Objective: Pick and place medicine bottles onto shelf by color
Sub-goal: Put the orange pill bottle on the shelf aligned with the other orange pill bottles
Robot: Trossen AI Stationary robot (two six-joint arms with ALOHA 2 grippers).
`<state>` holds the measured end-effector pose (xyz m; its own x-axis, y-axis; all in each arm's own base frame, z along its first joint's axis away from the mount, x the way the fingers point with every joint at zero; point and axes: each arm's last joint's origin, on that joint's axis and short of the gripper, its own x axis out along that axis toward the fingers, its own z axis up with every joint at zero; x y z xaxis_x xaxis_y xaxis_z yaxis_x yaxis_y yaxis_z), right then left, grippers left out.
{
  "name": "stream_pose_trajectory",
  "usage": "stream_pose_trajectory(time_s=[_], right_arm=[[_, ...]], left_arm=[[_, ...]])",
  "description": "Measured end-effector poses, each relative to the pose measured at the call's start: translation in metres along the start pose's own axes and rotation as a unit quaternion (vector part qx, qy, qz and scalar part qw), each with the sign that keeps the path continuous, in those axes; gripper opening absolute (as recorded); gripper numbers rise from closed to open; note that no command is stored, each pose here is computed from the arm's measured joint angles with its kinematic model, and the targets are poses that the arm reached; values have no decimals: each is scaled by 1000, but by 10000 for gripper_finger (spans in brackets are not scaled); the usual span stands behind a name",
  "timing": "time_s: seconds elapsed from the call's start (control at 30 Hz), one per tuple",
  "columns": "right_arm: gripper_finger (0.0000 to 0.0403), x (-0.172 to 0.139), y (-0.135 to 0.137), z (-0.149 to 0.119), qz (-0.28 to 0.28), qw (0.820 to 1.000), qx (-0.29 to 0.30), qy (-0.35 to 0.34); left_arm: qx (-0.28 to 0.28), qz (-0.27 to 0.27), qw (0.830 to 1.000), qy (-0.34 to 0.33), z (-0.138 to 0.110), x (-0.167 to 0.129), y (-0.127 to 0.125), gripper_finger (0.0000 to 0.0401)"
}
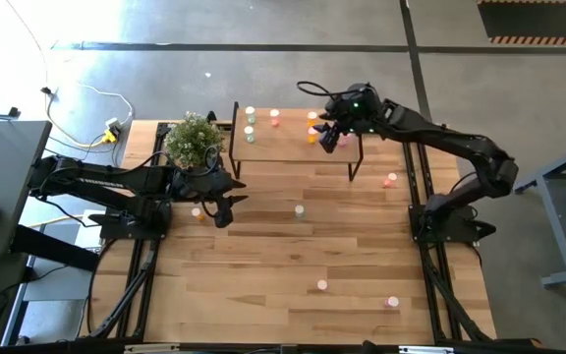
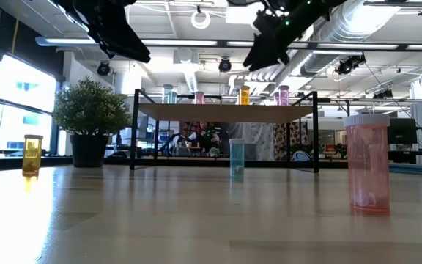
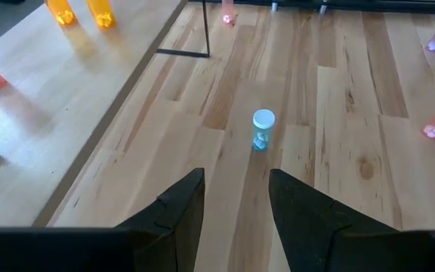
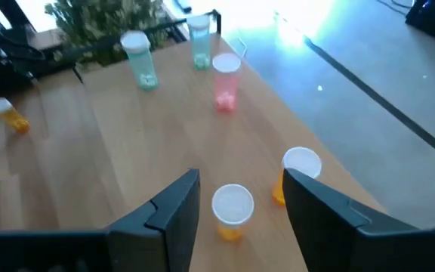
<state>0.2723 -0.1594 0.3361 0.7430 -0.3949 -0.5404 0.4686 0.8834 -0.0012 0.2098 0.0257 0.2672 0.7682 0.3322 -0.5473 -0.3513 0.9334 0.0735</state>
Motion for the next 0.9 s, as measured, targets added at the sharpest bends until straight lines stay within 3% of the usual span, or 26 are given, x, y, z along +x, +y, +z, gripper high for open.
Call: stream_pose_trajectory(time_s=[0.3, 0.63, 0.9], right_arm=[[181, -30, 38, -9, 53, 998, -21, 39], [181, -21, 83, -58, 88, 990, 13, 106], [181, -27, 130, -100, 92, 984, 56, 140]], left_arm=[[-2, -2, 1000, -1, -1, -7, 2, 140], [-13, -5, 1000, -1, -3, -20, 6, 140], [-41, -101, 994, 24, -6, -21, 0, 140]])
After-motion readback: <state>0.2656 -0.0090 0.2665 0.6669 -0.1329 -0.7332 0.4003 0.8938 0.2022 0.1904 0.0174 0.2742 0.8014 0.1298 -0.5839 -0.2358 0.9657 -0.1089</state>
